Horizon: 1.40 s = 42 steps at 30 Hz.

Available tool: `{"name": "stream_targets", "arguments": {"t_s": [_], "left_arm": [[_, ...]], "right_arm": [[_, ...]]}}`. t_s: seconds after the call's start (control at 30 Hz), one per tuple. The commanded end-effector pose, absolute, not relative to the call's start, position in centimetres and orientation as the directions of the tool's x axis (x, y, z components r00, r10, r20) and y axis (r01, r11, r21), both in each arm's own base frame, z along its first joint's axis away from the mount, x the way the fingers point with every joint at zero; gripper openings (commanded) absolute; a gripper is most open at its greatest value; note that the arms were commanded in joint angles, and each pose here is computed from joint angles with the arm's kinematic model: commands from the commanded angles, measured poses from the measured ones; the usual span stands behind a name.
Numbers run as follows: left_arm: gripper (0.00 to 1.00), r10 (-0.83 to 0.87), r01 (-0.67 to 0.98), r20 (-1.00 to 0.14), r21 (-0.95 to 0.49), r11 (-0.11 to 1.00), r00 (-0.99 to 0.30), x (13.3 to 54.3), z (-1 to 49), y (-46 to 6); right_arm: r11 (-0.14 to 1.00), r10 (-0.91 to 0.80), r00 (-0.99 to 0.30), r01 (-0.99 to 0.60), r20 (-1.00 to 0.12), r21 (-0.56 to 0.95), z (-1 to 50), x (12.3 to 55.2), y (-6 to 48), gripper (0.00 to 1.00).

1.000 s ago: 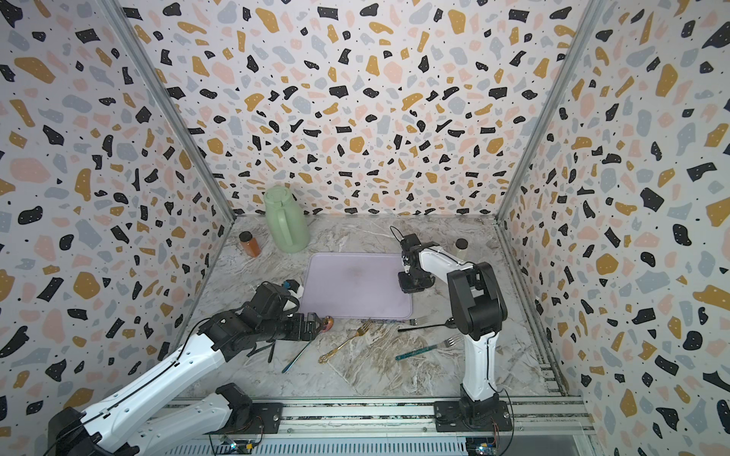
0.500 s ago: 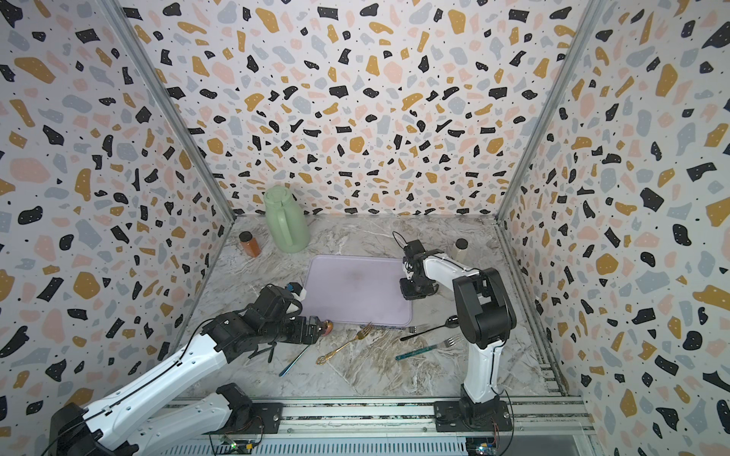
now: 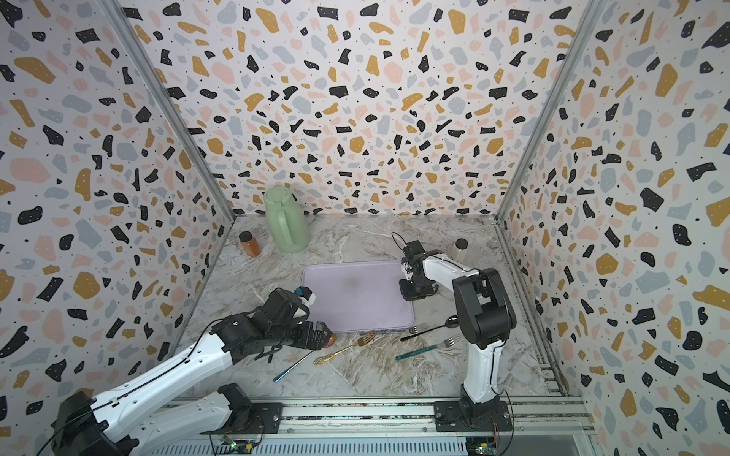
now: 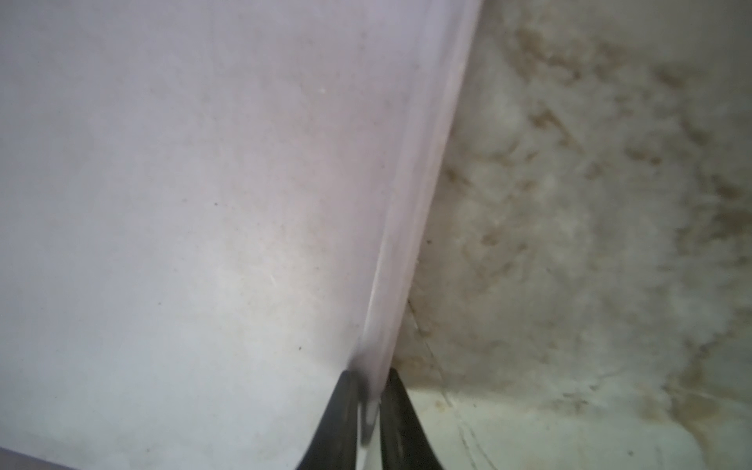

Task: Set the spoon and fork side by side
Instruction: Adjust the tray at the center of the board.

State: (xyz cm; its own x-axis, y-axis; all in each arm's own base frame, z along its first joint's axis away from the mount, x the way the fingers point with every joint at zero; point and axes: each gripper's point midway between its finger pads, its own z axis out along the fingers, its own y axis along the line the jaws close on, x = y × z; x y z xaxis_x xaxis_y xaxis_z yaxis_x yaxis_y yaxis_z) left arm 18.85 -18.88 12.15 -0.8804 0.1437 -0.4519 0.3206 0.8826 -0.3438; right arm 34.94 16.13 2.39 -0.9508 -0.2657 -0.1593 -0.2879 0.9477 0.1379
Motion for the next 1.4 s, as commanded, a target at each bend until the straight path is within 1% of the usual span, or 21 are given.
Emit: {"name": "stream_targets", "arguments": {"t_s": [0.0, 0.13, 0.17, 0.2, 0.27, 0.43, 0.53, 0.63, 0.8, 0.97, 1.13, 1.3, 1.37], "left_arm": [[1.0, 0.137, 0.313, -0.467, -0.324, 0.893, -0.873, 19.3, 11.7, -18.7], [1.0, 0.12, 0.293, -0.47, -0.314, 0.903, -0.874, 19.6, 11.3, -18.5], [1.0, 0.121, 0.293, -0.467, -0.317, 0.902, -0.876, 19.5, 11.1, -18.5], [1.0, 0.122, 0.291, -0.464, -0.313, 0.904, -0.878, 19.6, 11.0, -18.5], [1.0, 0.124, 0.287, -0.456, -0.308, 0.907, -0.881, 19.6, 10.7, -18.5], [1.0, 0.119, 0.277, -0.45, -0.305, 0.911, -0.885, 19.7, 10.6, -18.4], [1.0, 0.117, 0.278, -0.455, -0.305, 0.911, -0.883, 19.7, 10.7, -18.4], [1.0, 0.117, 0.279, -0.456, -0.306, 0.91, -0.882, 19.7, 10.8, -18.5], [1.0, 0.115, 0.276, -0.451, -0.31, 0.91, -0.885, 19.5, 10.7, -18.4], [1.0, 0.113, 0.275, -0.449, -0.314, 0.909, -0.886, 19.3, 10.6, -18.3], [1.0, 0.103, 0.269, -0.447, -0.325, 0.907, -0.888, 19.2, 10.5, -18.3], [0.99, 0.1, 0.265, -0.443, -0.329, 0.906, -0.891, 19.0, 10.1, -18.2], [0.99, 0.101, 0.265, -0.439, -0.332, 0.905, -0.893, 18.8, 10.0, -18.3]], "right_arm": [[0.967, -0.214, -0.97, -0.228, -0.119, 0.116, 3.0, 33.5, 15.3, 0.17], [0.969, -0.186, -0.974, -0.204, -0.129, 0.141, 2.9, 33.2, 15.5, 0.2], [0.97, -0.186, -0.975, -0.202, -0.125, 0.136, 2.8, 33.1, 15.4, 0.25], [0.971, -0.185, -0.975, -0.2, -0.124, 0.127, 2.7, 33.1, 15.2, 0.27], [0.973, -0.18, -0.976, -0.195, -0.125, 0.121, 2.8, 33.1, 15.1, 0.28], [0.968, -0.172, -0.974, -0.194, -0.146, 0.159, 4.2, 33.2, 15.7, 0.29], [0.964, -0.166, -0.974, -0.193, -0.156, 0.181, 4.8, 33.2, 16.1, 0.28], [0.967, -0.164, -0.974, -0.19, -0.154, 0.172, 4.4, 33.1, 15.9, 0.24], [0.971, -0.155, -0.981, -0.174, -0.118, 0.164, 3.1, 32.5, 15.6, 0.19], [0.974, -0.143, -0.983, -0.16, -0.113, 0.16, 2.5, 31.9, 15.3, 0.18], [0.975, -0.133, -0.986, -0.148, -0.101, 0.164, 2.2, 31.0, 15.0, 0.14], [0.979, -0.121, -0.988, -0.135, -0.093, 0.156, 1.9, 30.1, 14.5, 0.14], [0.979, -0.12, -0.989, -0.133, -0.088, 0.153, 1.9, 29.9, 14.4, 0.17]]}}
